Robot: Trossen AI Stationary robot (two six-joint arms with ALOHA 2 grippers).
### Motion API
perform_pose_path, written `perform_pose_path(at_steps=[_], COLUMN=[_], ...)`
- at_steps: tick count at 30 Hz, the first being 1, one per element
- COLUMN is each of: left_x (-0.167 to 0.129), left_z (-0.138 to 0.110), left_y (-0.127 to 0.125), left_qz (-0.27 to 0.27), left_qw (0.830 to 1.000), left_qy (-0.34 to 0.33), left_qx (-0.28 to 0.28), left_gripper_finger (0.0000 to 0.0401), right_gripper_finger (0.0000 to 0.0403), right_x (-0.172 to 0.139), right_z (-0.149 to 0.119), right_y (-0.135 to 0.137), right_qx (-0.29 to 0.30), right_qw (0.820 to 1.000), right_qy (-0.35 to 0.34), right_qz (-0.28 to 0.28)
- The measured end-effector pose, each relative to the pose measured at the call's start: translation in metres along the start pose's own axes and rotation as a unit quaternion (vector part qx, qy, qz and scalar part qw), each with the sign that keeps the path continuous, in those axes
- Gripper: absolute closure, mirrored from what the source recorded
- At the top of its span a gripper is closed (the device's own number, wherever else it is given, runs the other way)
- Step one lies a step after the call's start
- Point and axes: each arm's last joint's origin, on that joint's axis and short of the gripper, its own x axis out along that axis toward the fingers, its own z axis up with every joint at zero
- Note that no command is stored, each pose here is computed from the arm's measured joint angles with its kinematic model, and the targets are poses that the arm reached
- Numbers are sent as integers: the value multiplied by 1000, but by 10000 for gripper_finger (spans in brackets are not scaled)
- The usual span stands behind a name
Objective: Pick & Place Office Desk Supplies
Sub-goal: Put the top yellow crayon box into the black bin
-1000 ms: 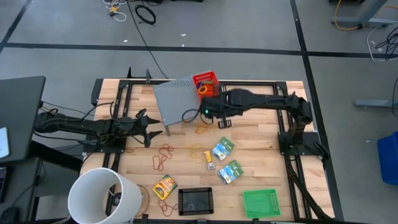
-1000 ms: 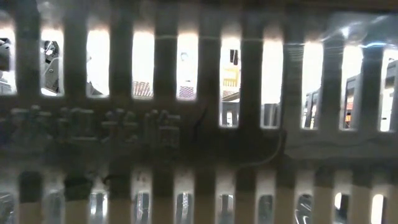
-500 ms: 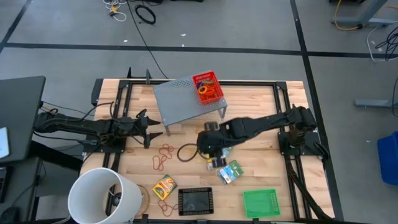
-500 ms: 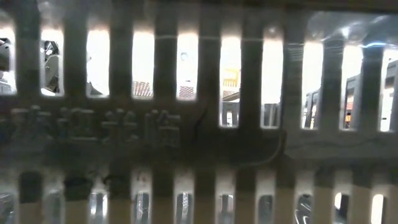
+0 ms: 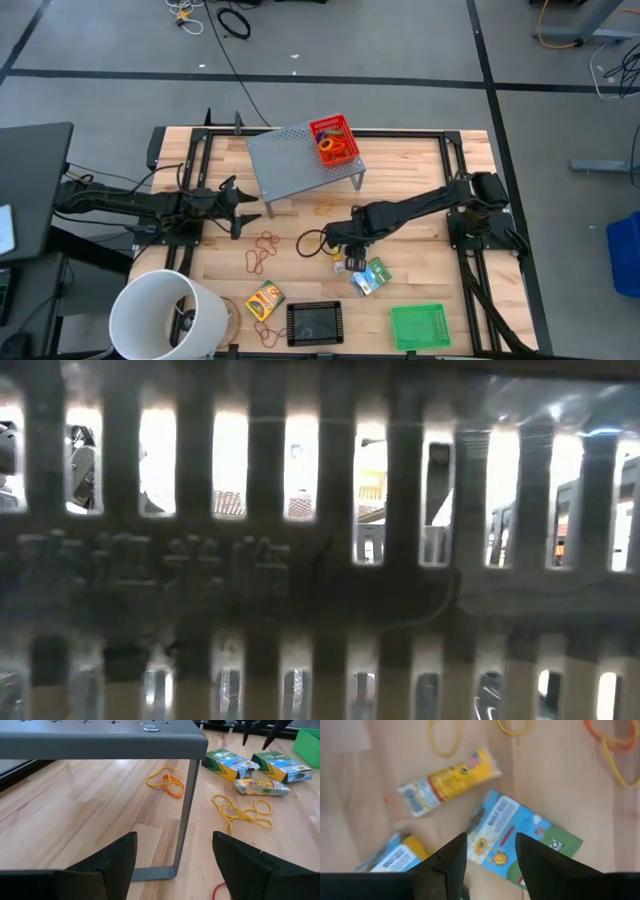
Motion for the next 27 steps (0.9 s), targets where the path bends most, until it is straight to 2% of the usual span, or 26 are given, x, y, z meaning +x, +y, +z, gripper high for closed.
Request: perform_pose_path(at_steps=[3,11,17,27], left_x=[0,0,0,0], left_z=[0,0,0,0], left_y=[0,0,0,0], left_qz=[0,1,1,5], left_qw=[1000,1000,1000,1000], left_qy=[0,0,-1,-1], left_qx=[1,7,6,5], left_gripper_finger=[139,139,139,139], right_gripper_finger=[227,226,226,226], right_x=[6,18,24,54], right_z=[-3,-25,-29,-40], right_y=[4,32,51,67], right_qx=[8,-43,-59,-111], right_qw=[1000,997,995,983], right_qy=[-4,-4,-39,-10], right_qz=[-11,-62,-74,-143])
